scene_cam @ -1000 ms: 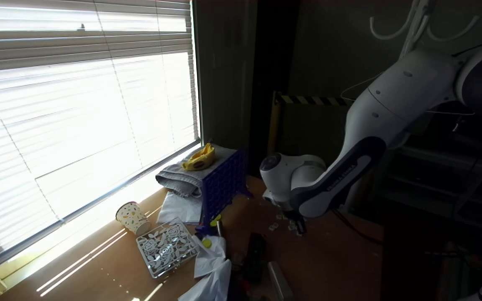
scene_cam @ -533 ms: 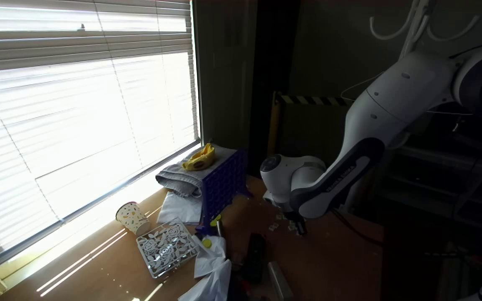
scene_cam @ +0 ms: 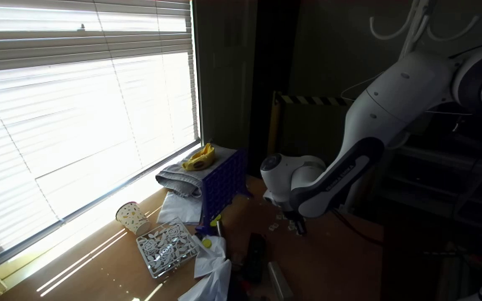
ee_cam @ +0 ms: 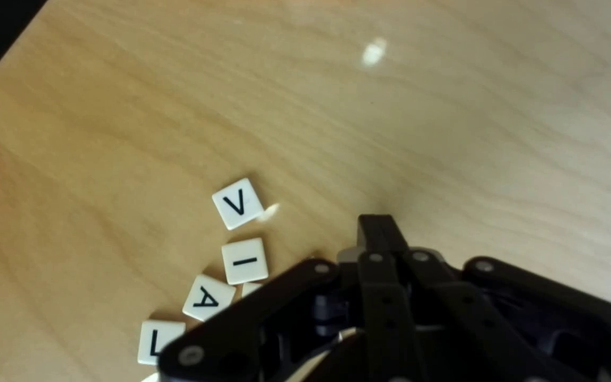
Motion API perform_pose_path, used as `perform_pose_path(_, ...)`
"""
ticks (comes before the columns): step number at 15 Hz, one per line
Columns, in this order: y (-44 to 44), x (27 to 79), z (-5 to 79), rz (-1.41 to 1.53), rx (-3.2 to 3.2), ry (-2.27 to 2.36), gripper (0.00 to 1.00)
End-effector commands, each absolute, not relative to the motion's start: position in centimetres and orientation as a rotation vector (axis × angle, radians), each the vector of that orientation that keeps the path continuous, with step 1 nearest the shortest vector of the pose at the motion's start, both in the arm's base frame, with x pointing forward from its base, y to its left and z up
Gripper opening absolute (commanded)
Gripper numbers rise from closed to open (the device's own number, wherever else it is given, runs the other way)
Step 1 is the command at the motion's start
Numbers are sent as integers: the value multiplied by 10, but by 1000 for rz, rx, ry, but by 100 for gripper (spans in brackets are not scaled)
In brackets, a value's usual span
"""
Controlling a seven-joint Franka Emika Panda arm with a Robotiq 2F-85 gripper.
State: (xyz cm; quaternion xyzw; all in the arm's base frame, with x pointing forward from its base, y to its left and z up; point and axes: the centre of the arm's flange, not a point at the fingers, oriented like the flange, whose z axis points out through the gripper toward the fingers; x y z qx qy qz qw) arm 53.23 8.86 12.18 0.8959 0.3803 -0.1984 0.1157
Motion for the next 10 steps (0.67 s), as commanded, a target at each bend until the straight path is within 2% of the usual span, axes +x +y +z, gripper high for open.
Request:
perform_pose_path(1,90,539,118,-566,2657,1128,0)
perform_pose_path(10,97,551,118,-546,2651,1144,0)
